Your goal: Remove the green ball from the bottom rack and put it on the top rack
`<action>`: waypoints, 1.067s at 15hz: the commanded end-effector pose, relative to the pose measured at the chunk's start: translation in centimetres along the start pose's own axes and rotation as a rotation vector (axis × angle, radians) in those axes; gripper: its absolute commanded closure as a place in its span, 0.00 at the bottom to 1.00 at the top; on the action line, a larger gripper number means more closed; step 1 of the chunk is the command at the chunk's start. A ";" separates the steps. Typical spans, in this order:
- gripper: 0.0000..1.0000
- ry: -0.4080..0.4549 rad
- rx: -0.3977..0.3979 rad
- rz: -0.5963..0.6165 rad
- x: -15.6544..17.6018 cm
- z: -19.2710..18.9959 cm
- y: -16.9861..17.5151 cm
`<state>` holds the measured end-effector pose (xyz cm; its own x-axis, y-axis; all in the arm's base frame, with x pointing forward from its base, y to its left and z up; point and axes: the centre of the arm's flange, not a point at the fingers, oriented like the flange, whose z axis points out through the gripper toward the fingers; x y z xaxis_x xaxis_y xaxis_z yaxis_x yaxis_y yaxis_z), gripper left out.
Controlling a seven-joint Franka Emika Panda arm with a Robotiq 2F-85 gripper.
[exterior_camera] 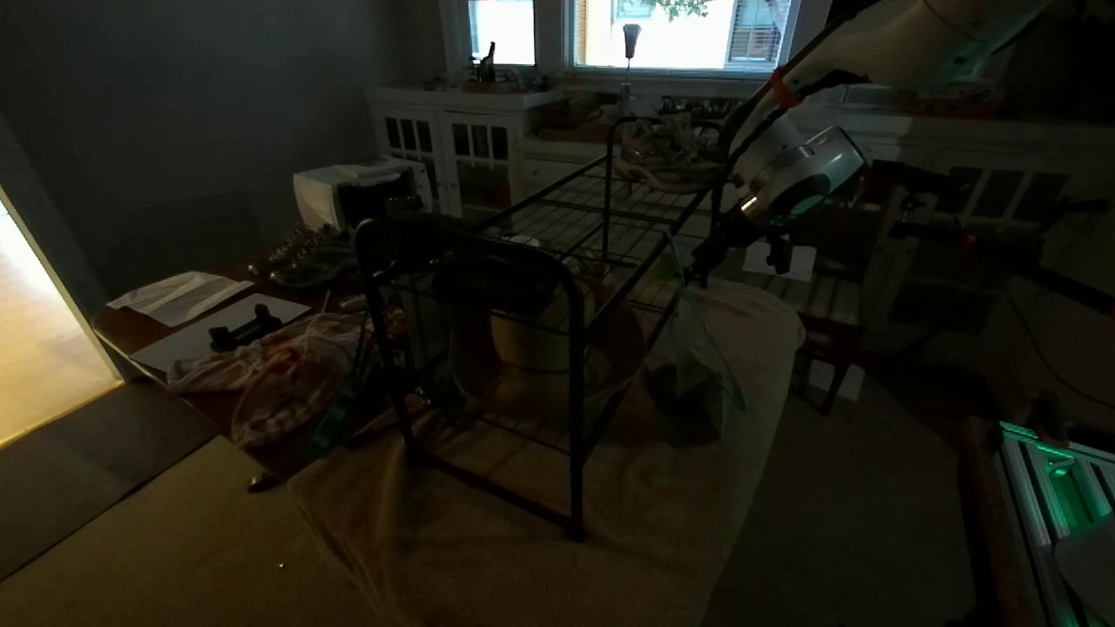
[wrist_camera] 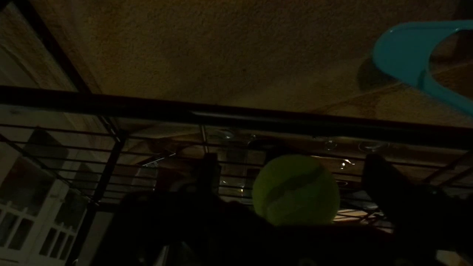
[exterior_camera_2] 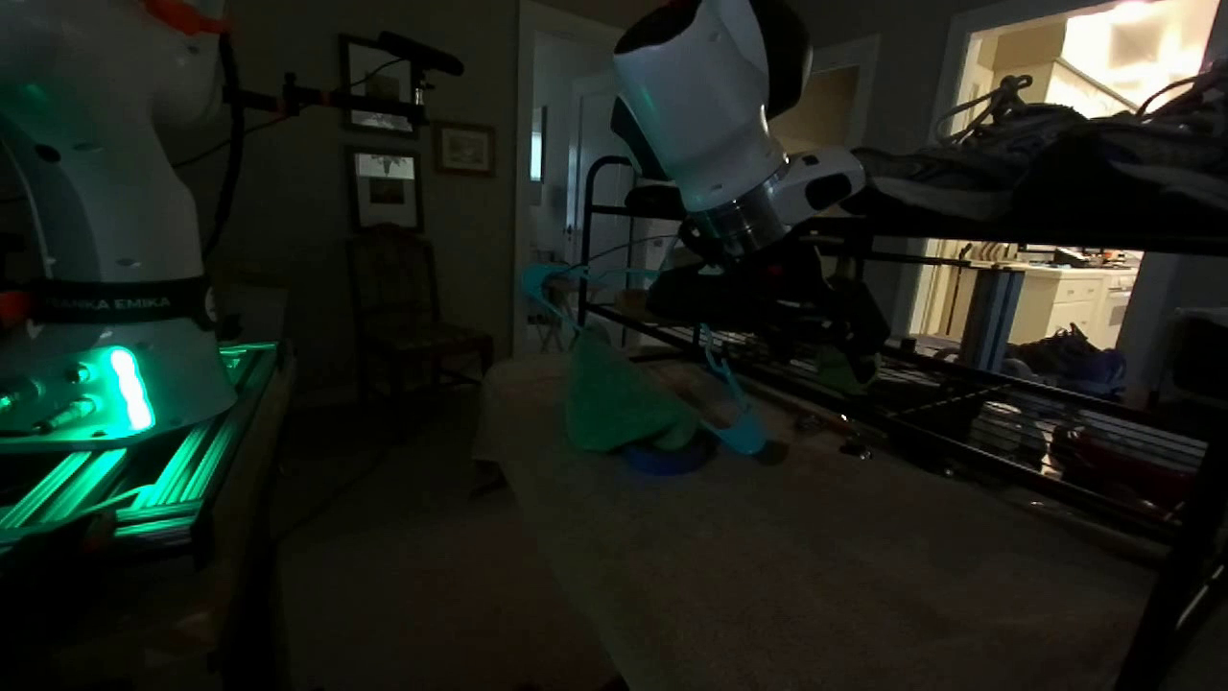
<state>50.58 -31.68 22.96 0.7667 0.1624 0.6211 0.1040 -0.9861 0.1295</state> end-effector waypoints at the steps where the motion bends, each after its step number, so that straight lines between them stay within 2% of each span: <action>1: 0.00 0.023 -0.005 -0.029 -0.5 1.7 -0.3; 8: 0.00 0.081 -0.015 -0.064 0.0 2.1 -0.6; 9: 0.25 0.083 -0.014 -0.064 0.1 2.0 -0.6; 10: 0.28 0.088 -0.016 -0.069 0.2 2.1 -0.6; 16: 0.73 0.095 -0.025 -0.078 0.1 2.3 -0.4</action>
<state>51.79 -31.11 22.39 0.7095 0.2319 0.6654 0.1389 -0.9718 0.1906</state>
